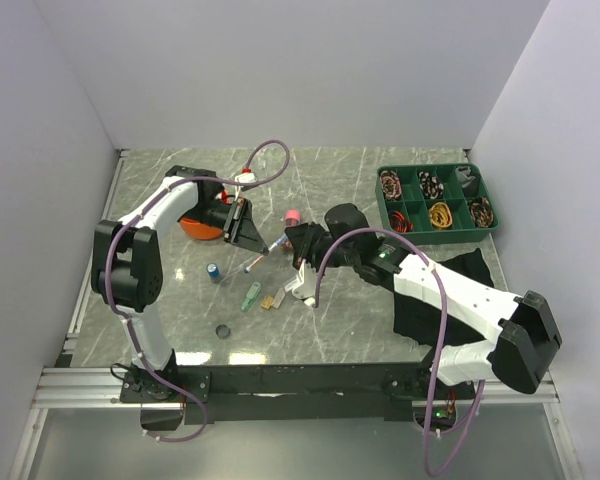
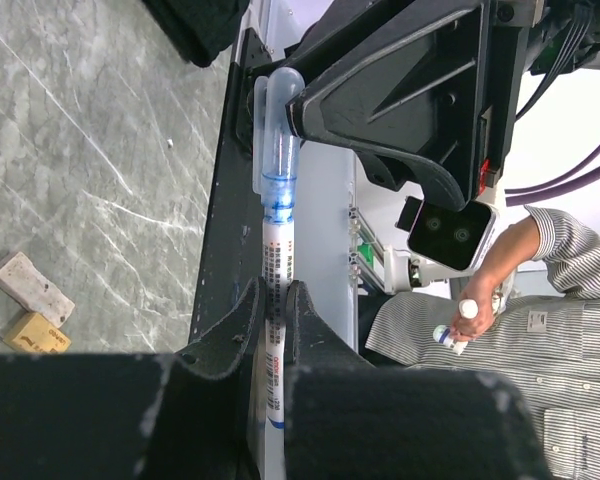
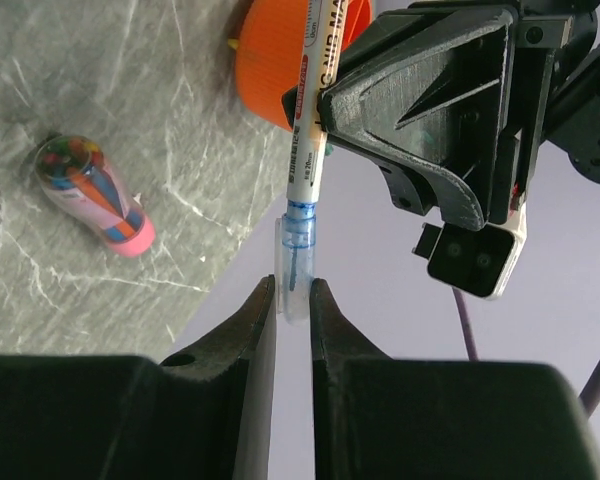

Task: Sort the stationery into containers
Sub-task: Close the pen cap on the pen.

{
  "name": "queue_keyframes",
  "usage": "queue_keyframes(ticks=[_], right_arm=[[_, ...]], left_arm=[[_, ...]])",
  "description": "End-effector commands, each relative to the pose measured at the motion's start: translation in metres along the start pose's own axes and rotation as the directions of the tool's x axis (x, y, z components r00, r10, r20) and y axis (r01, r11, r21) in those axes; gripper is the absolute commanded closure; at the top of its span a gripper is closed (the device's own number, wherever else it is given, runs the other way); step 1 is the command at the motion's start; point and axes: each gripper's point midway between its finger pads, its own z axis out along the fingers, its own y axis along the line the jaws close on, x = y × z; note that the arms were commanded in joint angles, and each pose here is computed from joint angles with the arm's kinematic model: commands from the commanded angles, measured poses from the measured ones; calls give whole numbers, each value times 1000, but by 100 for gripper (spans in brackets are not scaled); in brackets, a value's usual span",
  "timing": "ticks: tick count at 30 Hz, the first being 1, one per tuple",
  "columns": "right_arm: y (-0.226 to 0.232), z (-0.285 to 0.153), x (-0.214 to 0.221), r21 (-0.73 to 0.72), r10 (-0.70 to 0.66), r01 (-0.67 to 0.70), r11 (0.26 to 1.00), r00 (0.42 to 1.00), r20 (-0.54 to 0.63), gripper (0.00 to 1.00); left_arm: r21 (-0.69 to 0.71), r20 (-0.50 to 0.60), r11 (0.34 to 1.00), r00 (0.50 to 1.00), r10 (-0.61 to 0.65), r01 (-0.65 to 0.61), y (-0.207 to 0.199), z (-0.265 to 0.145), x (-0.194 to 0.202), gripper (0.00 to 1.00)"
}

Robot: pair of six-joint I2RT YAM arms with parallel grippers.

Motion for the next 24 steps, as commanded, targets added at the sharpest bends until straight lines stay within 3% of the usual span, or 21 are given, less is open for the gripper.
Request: queue_keyframes(ticks=[1,4,8,19,24], right_arm=[[-4,4,-15,-11,-25,26,1000,997,79,100],[-11,4,-18,17,21,-23,1000,996,90,100],[-17,4,-20,4,190,-191,982,976,107,100],[-20,8,-28,10,225,-228,974,966,130,100],[-24,4,-12,67,240,-242,968,970,45,63]], left_arm=[[44,29,998,999,40,-41,-18,1,-13,99],[50,31,998,999,39,-40,-16,1,-15,99],[50,31,997,998,57,-59,-14,2,-18,99],[39,24,996,996,81,-82,-14,2,-23,99],[25,17,995,995,101,-101,-21,1,-15,99]])
